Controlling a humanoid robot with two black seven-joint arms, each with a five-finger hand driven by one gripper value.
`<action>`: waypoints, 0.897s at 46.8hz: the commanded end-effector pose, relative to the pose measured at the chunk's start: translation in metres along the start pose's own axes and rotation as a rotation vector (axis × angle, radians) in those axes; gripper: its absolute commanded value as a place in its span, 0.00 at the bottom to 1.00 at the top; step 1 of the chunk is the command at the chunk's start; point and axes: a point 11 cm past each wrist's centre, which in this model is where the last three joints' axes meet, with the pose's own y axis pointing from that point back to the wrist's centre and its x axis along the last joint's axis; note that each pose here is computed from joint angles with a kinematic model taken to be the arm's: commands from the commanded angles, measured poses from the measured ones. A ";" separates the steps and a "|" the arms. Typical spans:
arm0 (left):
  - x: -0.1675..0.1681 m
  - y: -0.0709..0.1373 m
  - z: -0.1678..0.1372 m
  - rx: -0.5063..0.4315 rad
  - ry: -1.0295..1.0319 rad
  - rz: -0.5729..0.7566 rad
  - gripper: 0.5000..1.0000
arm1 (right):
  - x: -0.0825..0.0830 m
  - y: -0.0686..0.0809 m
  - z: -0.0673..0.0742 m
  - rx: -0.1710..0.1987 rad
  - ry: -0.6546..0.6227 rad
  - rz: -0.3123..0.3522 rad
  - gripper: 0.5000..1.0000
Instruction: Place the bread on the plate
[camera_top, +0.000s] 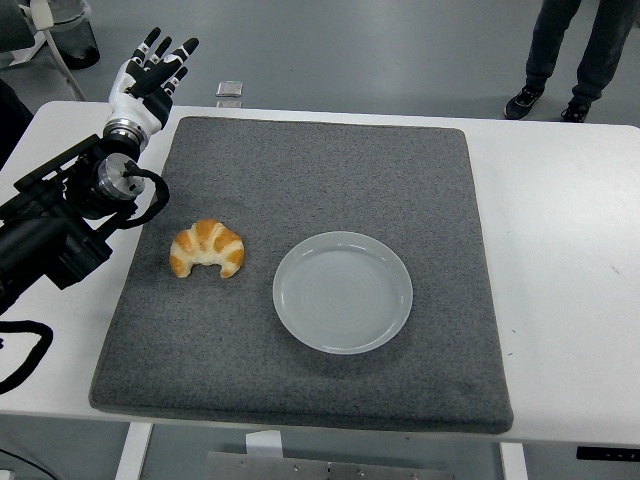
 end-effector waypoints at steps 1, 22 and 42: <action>-0.001 0.001 -0.001 0.000 -0.002 0.001 0.99 | 0.000 0.000 0.000 0.000 0.000 0.000 0.86; -0.010 0.000 0.002 -0.011 -0.010 -0.022 0.99 | 0.000 0.000 0.000 0.000 0.000 0.000 0.86; -0.016 -0.001 0.007 -0.033 -0.155 -0.072 0.99 | 0.000 0.000 0.000 0.000 0.000 0.000 0.86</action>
